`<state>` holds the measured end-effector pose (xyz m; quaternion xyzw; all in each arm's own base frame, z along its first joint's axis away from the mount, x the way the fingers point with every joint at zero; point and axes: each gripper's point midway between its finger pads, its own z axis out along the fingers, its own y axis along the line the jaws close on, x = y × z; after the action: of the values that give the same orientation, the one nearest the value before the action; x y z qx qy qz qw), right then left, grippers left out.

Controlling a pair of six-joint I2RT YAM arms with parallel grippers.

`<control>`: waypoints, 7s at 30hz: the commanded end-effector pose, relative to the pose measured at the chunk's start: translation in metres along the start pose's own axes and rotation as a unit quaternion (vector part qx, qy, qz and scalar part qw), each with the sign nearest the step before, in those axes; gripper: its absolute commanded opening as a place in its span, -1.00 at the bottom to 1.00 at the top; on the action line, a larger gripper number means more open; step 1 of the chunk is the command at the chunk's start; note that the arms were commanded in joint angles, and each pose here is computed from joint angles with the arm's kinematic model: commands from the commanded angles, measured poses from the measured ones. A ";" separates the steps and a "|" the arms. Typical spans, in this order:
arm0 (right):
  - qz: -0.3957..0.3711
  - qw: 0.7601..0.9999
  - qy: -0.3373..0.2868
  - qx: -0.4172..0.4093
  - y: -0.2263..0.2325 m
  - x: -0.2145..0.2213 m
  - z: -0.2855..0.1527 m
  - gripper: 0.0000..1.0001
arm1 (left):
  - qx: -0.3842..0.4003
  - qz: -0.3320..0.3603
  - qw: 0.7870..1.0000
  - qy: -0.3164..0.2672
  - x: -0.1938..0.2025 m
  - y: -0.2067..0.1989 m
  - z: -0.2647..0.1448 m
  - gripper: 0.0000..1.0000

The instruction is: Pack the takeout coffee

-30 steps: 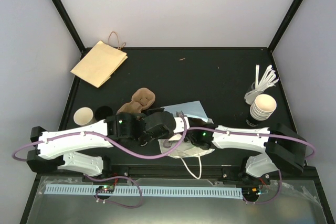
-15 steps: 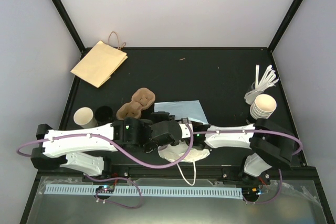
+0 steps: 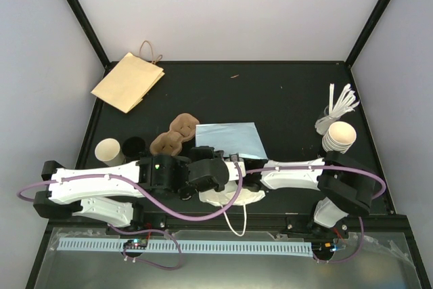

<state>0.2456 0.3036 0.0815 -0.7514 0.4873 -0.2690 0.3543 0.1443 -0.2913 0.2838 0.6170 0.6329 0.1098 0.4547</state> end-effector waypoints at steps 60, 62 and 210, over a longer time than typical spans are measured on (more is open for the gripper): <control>0.679 0.730 -0.066 -0.050 -0.016 -0.002 -0.072 0.87 | 0.028 -0.136 0.990 -0.033 -0.004 0.000 0.001 -0.97; 0.677 0.730 -0.065 -0.061 -0.016 -0.001 -0.071 0.88 | 0.027 -0.136 0.990 -0.033 -0.004 0.000 0.001 -0.97; 0.608 0.786 -0.109 -0.022 0.003 -0.077 -0.047 0.28 | 0.373 -0.610 0.679 0.164 0.128 -0.012 0.238 0.07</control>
<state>0.1822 0.3537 0.0898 -0.3060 0.8260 0.0994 0.4629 0.3310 -0.2807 0.0694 0.1741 0.9273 -0.3302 0.0294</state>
